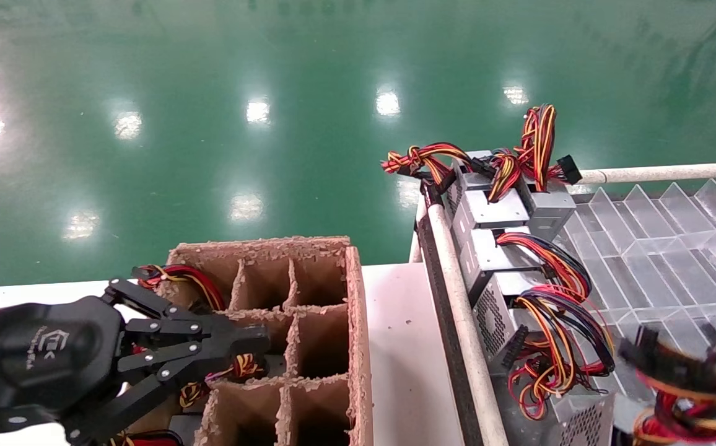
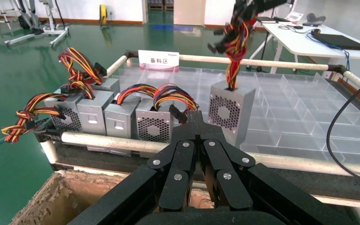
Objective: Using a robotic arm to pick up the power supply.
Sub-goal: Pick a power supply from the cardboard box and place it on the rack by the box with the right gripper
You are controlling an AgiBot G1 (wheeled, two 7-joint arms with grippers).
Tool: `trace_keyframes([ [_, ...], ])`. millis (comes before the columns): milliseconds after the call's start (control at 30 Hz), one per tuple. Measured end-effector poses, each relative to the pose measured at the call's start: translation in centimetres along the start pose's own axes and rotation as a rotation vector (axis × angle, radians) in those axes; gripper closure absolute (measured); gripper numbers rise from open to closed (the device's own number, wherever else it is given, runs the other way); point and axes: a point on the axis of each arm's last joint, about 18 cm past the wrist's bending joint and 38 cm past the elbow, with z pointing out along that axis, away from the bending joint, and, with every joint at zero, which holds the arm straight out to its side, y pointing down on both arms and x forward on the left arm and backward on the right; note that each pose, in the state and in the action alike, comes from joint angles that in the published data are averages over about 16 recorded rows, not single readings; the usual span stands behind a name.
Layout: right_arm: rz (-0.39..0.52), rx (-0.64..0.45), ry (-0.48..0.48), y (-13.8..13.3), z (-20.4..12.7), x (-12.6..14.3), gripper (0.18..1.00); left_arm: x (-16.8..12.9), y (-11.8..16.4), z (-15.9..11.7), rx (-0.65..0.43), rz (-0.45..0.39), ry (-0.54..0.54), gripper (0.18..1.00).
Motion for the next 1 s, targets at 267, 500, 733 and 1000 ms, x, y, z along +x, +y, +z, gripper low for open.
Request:
trace_keyframes([
  [267, 0.003, 0.005, -0.045, 1.4, 2.0, 1.0, 0.983, 0.0, 0.0, 0.0, 0.000, 0.000, 0.000, 0.993],
  [500, -0.008, 0.018, -0.070, 2.3, 4.0, 2.9, 0.983, 0.0, 0.0, 0.0, 0.000, 0.000, 0.000, 0.993],
  [733, 0.005, 0.025, -0.092, 3.7, 5.6, 3.9, 0.983, 0.0, 0.0, 0.0, 0.000, 0.000, 0.000, 0.993],
  [1000, 0.036, 0.020, -0.106, 4.8, 6.0, 3.6, 0.983, 0.0, 0.0, 0.0, 0.000, 0.000, 0.000, 0.993],
])
